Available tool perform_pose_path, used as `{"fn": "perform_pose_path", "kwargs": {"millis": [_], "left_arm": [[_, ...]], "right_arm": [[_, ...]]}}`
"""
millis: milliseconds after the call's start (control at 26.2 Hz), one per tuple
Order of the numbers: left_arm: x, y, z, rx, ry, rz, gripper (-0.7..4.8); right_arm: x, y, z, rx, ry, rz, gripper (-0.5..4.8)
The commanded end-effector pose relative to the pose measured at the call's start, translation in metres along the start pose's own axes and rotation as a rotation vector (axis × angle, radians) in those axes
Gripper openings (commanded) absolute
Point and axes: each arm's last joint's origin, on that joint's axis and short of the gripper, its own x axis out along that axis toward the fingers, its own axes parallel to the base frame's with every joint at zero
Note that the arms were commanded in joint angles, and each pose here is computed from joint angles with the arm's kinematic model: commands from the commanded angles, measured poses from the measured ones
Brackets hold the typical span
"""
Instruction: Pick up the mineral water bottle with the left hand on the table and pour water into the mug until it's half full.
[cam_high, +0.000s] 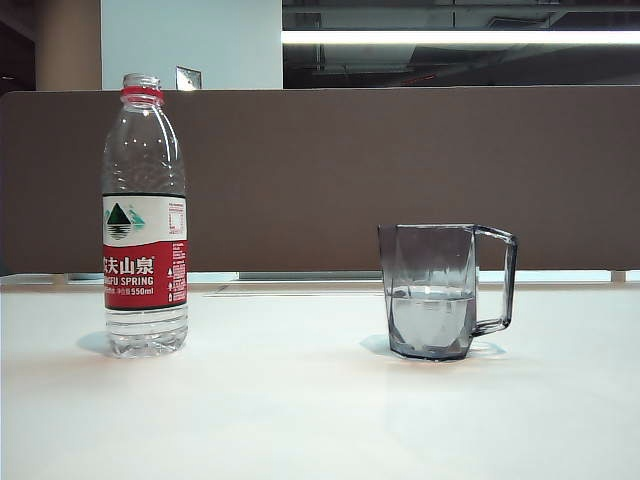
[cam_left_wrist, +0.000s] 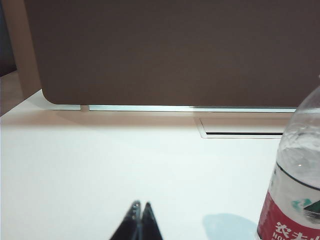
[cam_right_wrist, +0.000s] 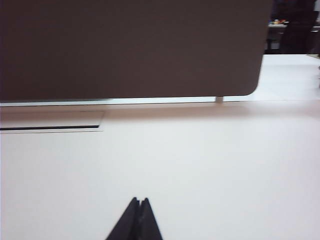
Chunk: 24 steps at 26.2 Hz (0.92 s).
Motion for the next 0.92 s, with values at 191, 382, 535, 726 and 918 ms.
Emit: {"fn": "perform_pose_path", "kwargs": {"millis": [191, 382, 535, 726, 918], "left_arm": [[-0.0001, -0.0003, 0.0025, 0.005, -0.016, -0.006, -0.05], [-0.0001, -0.0003, 0.0025, 0.005, -0.016, -0.006, -0.05], [-0.0001, -0.0003, 0.0025, 0.005, -0.016, -0.006, -0.05], [-0.0001, -0.0003, 0.0025, 0.005, -0.016, -0.006, -0.05], [-0.0001, -0.0003, 0.0025, 0.005, -0.016, -0.006, -0.05]], "right_arm": [[0.0002, 0.0025, -0.0009, 0.004, -0.011, 0.083, -0.01], [0.0003, 0.0017, -0.0009, 0.004, -0.011, 0.058, -0.01], [0.0003, 0.0018, -0.0009, -0.007, -0.012, 0.058, -0.01], [0.0003, 0.0018, -0.0010, -0.007, -0.011, 0.058, -0.01], [0.0003, 0.0018, -0.0010, -0.007, -0.011, 0.058, -0.01]]}}
